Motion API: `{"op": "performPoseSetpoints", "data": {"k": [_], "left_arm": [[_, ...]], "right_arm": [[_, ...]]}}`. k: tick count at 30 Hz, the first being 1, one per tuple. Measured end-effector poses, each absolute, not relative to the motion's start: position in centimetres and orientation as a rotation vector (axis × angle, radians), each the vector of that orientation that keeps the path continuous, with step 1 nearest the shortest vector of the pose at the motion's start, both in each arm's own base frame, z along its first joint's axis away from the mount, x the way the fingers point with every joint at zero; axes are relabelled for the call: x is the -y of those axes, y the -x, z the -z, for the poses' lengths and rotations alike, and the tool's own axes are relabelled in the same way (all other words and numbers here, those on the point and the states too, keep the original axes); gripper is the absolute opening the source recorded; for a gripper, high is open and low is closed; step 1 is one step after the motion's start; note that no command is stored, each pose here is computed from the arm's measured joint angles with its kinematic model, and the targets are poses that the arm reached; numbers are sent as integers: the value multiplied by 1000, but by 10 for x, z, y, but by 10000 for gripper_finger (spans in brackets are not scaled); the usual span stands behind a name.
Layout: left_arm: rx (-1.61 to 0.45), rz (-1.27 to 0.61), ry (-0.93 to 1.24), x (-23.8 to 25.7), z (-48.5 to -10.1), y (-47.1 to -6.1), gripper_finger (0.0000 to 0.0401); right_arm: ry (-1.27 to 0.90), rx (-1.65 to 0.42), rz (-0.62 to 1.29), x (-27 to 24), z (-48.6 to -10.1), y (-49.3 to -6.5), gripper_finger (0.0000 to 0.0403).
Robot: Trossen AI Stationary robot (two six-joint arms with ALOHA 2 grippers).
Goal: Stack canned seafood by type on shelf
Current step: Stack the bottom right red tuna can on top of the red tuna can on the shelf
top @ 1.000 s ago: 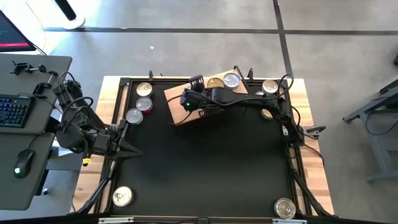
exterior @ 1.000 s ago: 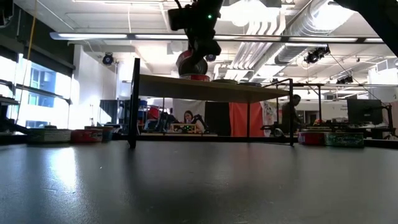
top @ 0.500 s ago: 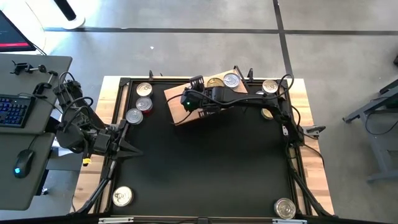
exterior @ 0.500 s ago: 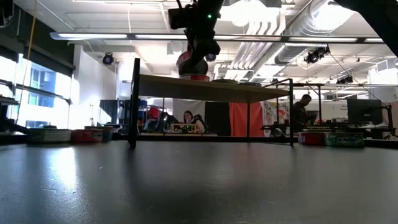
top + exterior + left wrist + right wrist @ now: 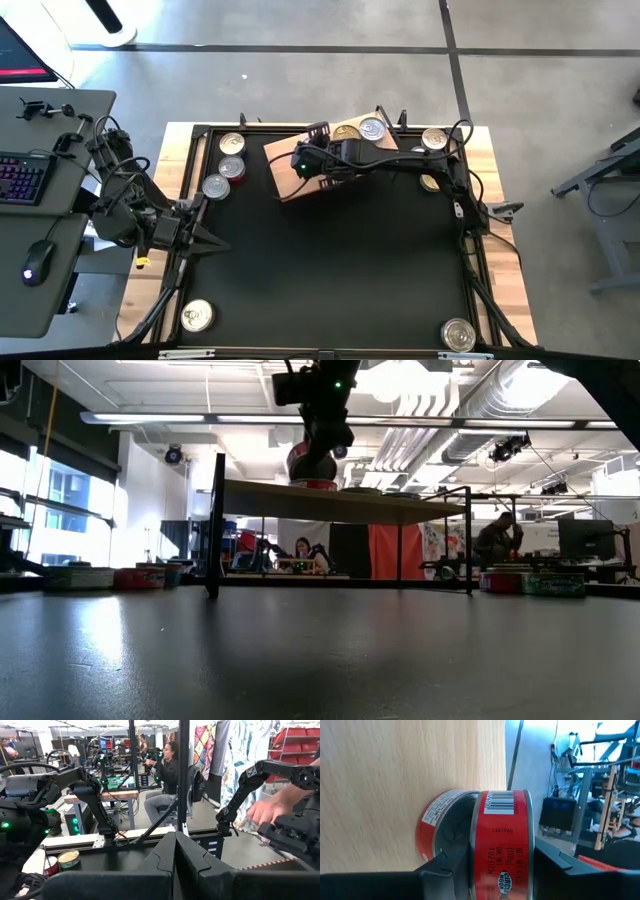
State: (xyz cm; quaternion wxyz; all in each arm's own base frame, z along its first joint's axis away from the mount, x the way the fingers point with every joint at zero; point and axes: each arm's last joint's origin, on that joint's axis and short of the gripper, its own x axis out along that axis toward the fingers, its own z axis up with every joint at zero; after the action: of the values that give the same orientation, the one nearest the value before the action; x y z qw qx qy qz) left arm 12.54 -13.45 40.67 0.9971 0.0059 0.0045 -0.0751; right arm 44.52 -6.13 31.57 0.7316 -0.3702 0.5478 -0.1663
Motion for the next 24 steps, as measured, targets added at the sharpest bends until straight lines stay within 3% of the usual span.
{"op": "performPoseSetpoints", "data": {"k": [6,17,24], "left_arm": [[-17,150,-3,135,-406,-125,0],[-30,150,-18,135,-404,-125,0],[-33,150,-22,134,-404,-125,0]], "right_arm": [[773,-1193,350,61,-315,-445,169],[746,-1194,328,60,-314,-445,267],[763,-1241,322,60,-313,-440,284]]}}
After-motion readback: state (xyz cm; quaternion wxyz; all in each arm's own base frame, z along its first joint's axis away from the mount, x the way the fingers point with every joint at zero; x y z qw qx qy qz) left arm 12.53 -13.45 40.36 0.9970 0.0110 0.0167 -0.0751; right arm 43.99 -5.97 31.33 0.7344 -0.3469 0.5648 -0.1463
